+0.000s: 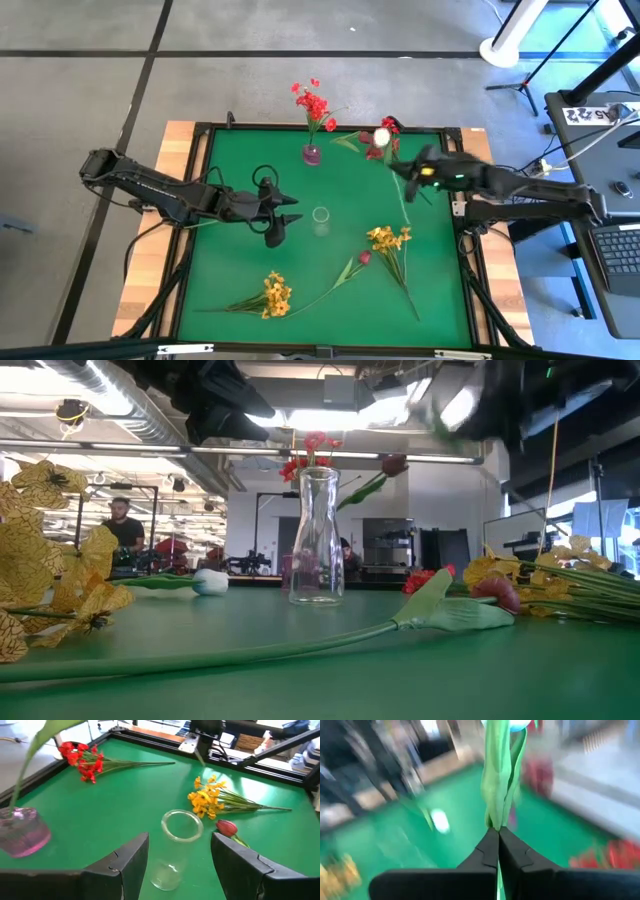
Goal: Sort flowers into vase by color
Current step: Put the right white tulip into the transparent vase
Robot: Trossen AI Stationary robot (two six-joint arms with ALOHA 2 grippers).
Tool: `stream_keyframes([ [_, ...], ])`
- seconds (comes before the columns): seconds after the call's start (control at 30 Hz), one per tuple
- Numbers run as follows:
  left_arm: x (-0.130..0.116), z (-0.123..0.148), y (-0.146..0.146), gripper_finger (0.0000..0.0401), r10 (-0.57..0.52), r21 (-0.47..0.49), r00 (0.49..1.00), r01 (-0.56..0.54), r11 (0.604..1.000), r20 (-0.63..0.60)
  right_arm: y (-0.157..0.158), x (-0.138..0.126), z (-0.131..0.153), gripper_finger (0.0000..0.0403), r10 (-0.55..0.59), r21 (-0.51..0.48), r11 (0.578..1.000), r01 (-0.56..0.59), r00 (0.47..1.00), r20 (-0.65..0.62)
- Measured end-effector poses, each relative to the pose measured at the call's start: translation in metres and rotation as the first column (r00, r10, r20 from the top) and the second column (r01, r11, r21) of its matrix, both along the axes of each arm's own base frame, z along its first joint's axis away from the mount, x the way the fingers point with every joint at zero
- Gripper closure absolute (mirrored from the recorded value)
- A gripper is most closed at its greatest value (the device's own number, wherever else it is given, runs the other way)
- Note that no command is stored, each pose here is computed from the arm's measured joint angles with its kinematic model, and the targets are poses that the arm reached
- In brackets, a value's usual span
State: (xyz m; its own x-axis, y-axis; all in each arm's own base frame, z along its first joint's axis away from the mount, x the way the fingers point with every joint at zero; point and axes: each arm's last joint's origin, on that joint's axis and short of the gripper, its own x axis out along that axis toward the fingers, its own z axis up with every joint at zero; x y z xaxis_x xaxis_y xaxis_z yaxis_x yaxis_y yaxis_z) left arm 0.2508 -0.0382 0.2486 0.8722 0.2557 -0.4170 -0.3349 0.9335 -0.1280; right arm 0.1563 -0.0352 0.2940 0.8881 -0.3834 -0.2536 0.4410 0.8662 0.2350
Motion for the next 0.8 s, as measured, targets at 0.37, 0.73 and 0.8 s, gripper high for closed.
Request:
stream_keyframes([
  [0.37,0.000,0.000,0.000,0.0193,0.009,-0.022,1.000,-0.009,1.000,0.004,0.028,0.009,0.058,0.0402,0.321,-0.352,0.923,-0.154,0.814,0.484],
  [0.73,0.000,0.000,0.000,0.0193,0.009,-0.026,1.000,-0.009,1.000,0.001,0.058,0.094,0.020,0.0403,0.408,-0.528,0.842,-0.112,0.773,0.486],
  [0.8,0.000,-0.001,0.000,0.0193,0.009,-0.025,1.000,-0.009,1.000,-0.001,0.058,0.100,0.016,0.0403,0.405,-0.542,0.837,-0.077,0.752,0.520],
])
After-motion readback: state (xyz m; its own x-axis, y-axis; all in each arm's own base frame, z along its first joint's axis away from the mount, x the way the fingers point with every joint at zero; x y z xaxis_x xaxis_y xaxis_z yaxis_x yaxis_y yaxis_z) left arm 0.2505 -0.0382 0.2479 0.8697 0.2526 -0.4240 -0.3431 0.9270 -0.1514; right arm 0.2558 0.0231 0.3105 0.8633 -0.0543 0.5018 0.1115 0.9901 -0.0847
